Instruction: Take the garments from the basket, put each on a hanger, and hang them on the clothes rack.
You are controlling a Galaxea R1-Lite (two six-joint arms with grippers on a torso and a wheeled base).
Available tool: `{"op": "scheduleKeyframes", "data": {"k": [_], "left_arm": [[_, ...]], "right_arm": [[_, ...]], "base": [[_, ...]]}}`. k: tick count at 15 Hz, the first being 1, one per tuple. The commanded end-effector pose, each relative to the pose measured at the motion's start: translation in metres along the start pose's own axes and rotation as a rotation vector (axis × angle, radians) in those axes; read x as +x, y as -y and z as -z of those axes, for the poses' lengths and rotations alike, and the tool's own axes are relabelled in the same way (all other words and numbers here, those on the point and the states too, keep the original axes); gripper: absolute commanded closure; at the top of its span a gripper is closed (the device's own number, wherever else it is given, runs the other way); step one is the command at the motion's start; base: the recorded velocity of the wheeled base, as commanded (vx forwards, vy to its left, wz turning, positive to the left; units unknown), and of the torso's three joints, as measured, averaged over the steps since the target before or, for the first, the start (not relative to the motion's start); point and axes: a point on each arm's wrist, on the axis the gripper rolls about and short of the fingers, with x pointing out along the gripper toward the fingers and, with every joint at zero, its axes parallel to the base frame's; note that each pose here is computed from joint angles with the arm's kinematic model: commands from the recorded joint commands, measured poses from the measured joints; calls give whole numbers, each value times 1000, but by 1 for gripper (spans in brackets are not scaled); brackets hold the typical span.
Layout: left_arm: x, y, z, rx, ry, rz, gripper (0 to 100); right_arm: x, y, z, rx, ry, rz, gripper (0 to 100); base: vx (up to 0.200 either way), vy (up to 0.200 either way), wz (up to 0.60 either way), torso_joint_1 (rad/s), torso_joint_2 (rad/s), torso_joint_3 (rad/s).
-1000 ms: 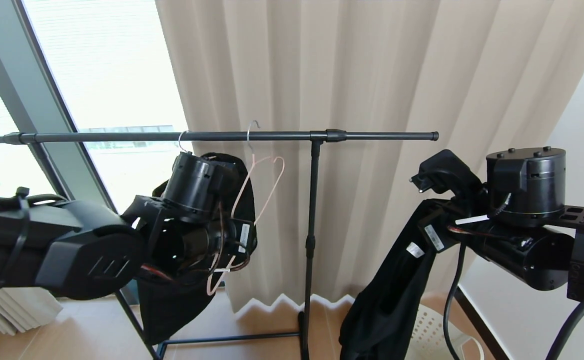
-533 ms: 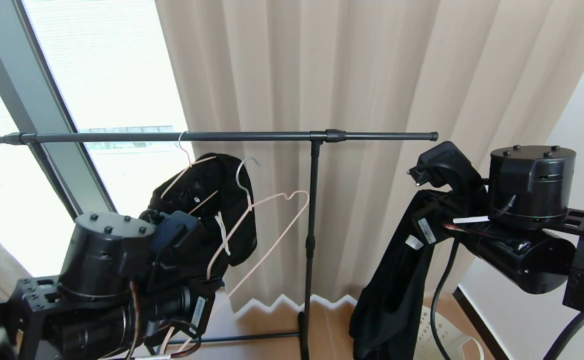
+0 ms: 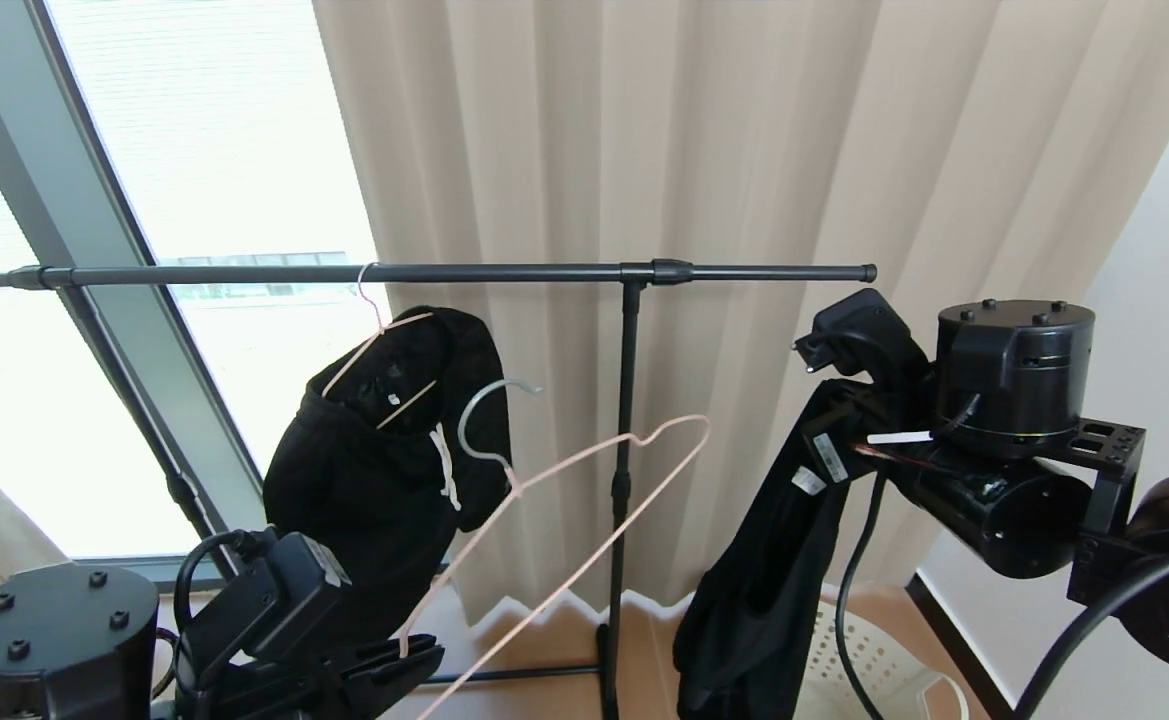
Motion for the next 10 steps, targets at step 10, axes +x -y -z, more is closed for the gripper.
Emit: {"op": "scheduleKeyframes", "data": {"k": [10], "left_arm": [[4,13,8,51,-27,129,100]], "right_arm": [[8,-36,1,-10,16,-43,100]], "base": [[0,0,0,0,0,0]]}}
